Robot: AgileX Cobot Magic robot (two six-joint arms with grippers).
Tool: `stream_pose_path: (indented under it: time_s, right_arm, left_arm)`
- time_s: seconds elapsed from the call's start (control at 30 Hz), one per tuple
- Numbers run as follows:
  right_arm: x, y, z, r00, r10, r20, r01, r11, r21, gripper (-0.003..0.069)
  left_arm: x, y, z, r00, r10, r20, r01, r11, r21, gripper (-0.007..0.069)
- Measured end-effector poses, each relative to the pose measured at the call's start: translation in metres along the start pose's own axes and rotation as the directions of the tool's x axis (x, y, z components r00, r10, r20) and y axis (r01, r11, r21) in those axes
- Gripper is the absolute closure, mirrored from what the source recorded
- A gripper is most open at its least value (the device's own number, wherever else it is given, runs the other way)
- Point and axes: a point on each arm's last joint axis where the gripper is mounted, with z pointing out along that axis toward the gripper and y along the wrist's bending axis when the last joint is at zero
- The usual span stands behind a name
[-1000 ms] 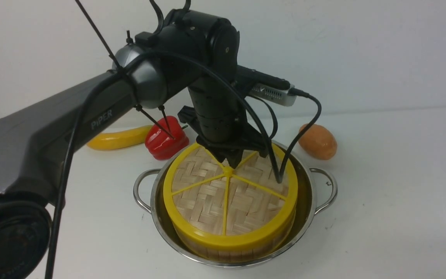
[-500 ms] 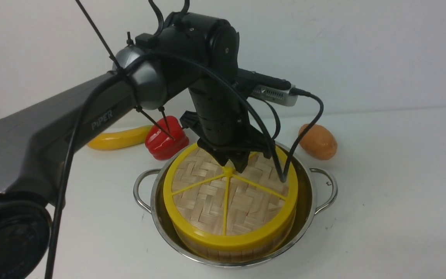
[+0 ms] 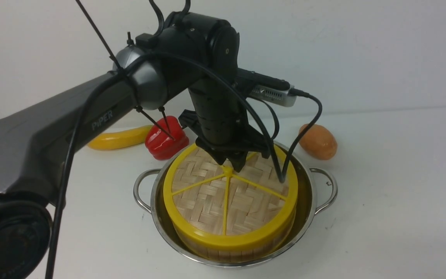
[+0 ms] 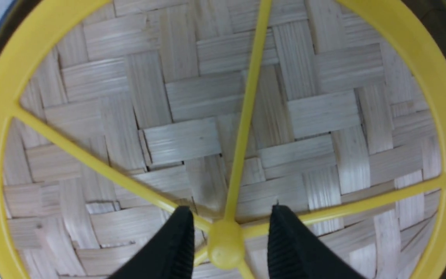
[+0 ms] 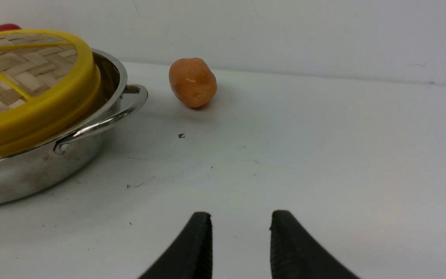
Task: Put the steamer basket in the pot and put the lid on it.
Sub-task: Use the left arm to place the steamer lid on the steamer
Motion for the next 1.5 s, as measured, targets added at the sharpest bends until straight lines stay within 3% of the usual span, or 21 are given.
stream_pose_path:
  time_s: [0.5,0.8,1.5]
  right_arm:
    - [0.0,0.0,0.0,1.0,0.0,0.0,0.0,1.0,0.0,0.0449]
    - [0.0,0.0003,0.0,1.0,-0.001,0.0,0.001,1.0,-0.006,0.0449]
    - [0.0,0.0011,0.0,1.0,-0.004,0.0,0.004,1.0,-0.019,0.0435]
  left_arm:
    - [-0.0003,0.0007,0.0101,1.0,-0.018,-0.022,0.018,1.0,-0.007,0.0369]
    - [-0.0003,0.0005,0.0101,0.999,-0.027,-0.022,0.026,1.0,-0.005,0.0501]
    - [-0.0003,0.0008,0.0101,1.0,-0.008,-0.022,0.008,1.0,-0.008,0.0503]
